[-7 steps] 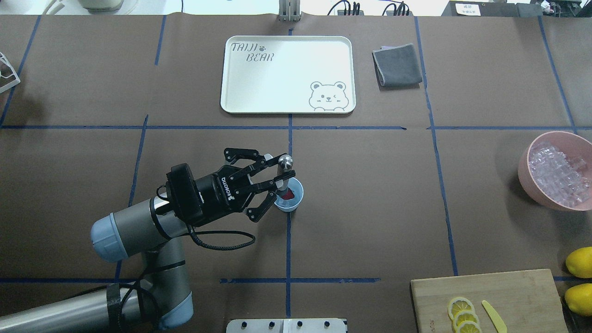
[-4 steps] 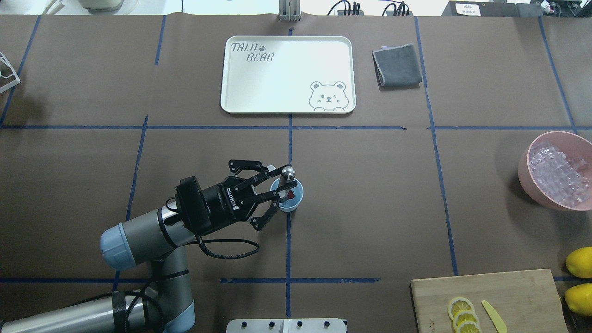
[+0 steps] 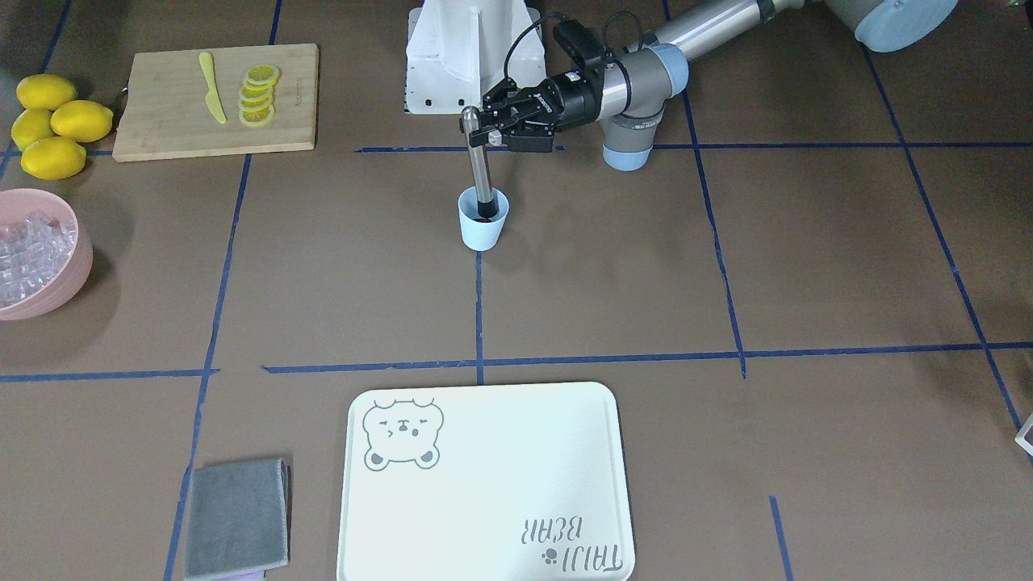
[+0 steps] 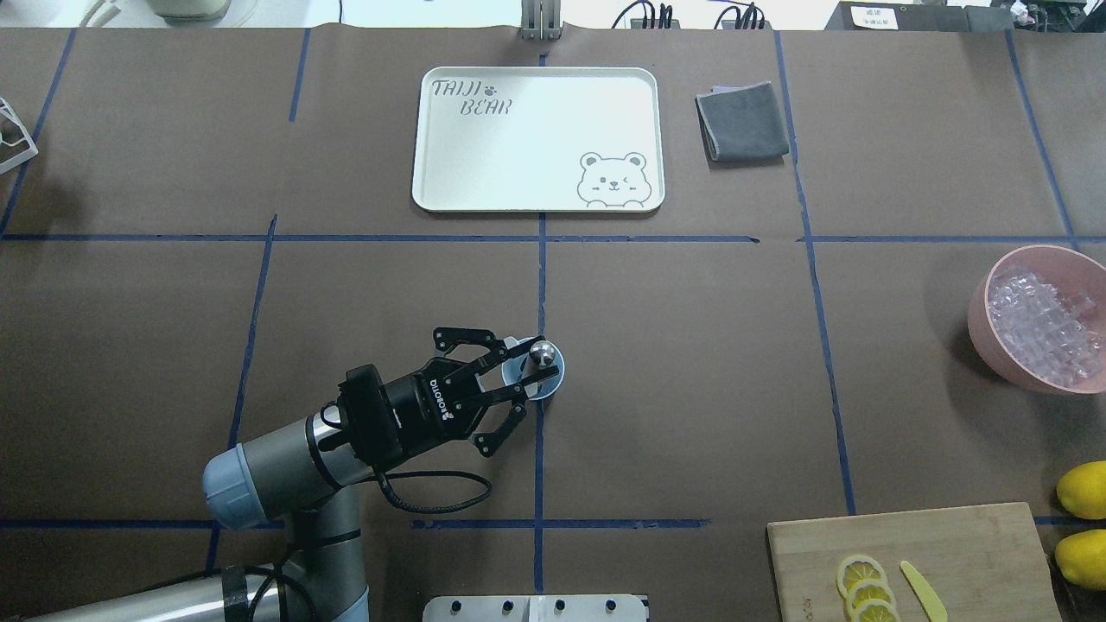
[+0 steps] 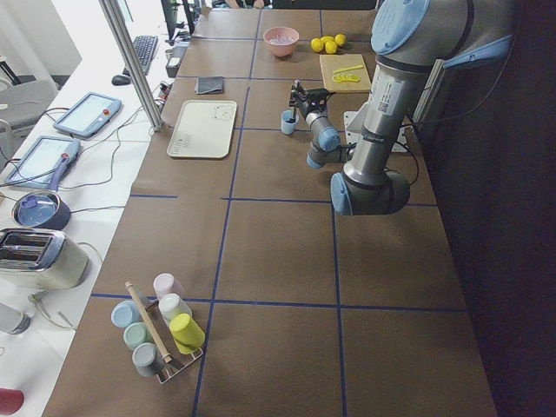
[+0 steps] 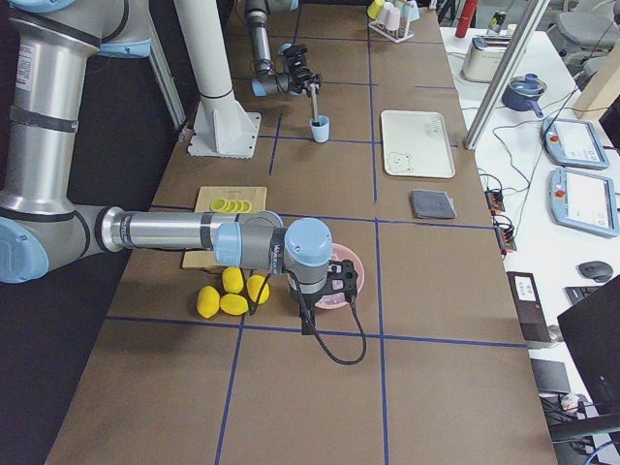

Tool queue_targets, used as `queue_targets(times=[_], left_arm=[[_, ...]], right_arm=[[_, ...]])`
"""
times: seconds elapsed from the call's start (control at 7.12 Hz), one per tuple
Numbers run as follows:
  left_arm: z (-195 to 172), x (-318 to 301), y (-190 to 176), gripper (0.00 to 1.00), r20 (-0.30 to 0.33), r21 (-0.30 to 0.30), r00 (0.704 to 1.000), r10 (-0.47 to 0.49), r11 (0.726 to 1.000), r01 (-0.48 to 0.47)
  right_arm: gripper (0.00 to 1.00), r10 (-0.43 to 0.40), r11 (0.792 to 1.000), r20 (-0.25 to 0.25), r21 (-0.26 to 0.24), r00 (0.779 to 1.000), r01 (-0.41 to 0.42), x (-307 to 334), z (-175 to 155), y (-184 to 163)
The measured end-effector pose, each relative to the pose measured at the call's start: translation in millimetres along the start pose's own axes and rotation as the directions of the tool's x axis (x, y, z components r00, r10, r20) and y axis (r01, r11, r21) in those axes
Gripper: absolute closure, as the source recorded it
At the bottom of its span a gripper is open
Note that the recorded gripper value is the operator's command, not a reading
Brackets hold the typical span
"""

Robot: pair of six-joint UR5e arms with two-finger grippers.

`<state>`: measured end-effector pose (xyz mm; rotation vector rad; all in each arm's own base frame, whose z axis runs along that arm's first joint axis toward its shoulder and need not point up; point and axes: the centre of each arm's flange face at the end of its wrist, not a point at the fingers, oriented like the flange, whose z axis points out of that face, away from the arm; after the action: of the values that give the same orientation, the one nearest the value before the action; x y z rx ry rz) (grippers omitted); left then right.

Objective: Mash ice and strawberries in cup
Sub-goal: 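Lower the muddler into the cup with the left gripper and press down, then lift the muddler out of the cup and carry it back with the left gripper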

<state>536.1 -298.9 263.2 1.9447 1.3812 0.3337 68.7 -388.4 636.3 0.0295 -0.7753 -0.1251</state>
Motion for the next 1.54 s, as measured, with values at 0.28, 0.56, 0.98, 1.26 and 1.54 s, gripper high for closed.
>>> queue_targets(times=[0.28, 0.56, 0.98, 1.26, 1.54], left_arm=[[16.1, -13.8, -30.2, 1.00, 0.017, 0.049, 1.000, 0.003, 0.999, -0.004], [35.3, -32.9, -75.8, 1.00, 0.045, 0.033, 0.999, 0.012, 0.999, -0.014], [55.2, -42.4, -109.8, 1.00, 0.084, -0.251, 0.995, 0.056, 0.968, -0.033], [36.3, -54.5, -96.2, 1.00, 0.139, -0.469, 0.989, 0.060, 0.883, 0.012], [35.5, -84.0, -107.7, 1.00, 0.248, -0.627, 0.966, 0.077, 0.773, 0.100]], right_arm=[[0.00, 0.000, 1.000, 0.000, 0.000, 1.000, 0.000, 0.0, 0.0, 0.0], [0.00, 0.000, 1.000, 0.000, 0.001, 1.000, 0.000, -0.5, -0.5, -0.3], [0.00, -0.005, 1.000, 0.001, 0.007, 1.000, 0.005, -2.6, -2.7, -3.1], [0.00, -0.016, 1.000, -0.002, 0.015, 1.000, 0.016, -5.5, -6.5, -10.0], [0.00, -0.018, 1.000, -0.003, 0.018, 1.000, 0.019, -6.6, -7.8, -12.2]])
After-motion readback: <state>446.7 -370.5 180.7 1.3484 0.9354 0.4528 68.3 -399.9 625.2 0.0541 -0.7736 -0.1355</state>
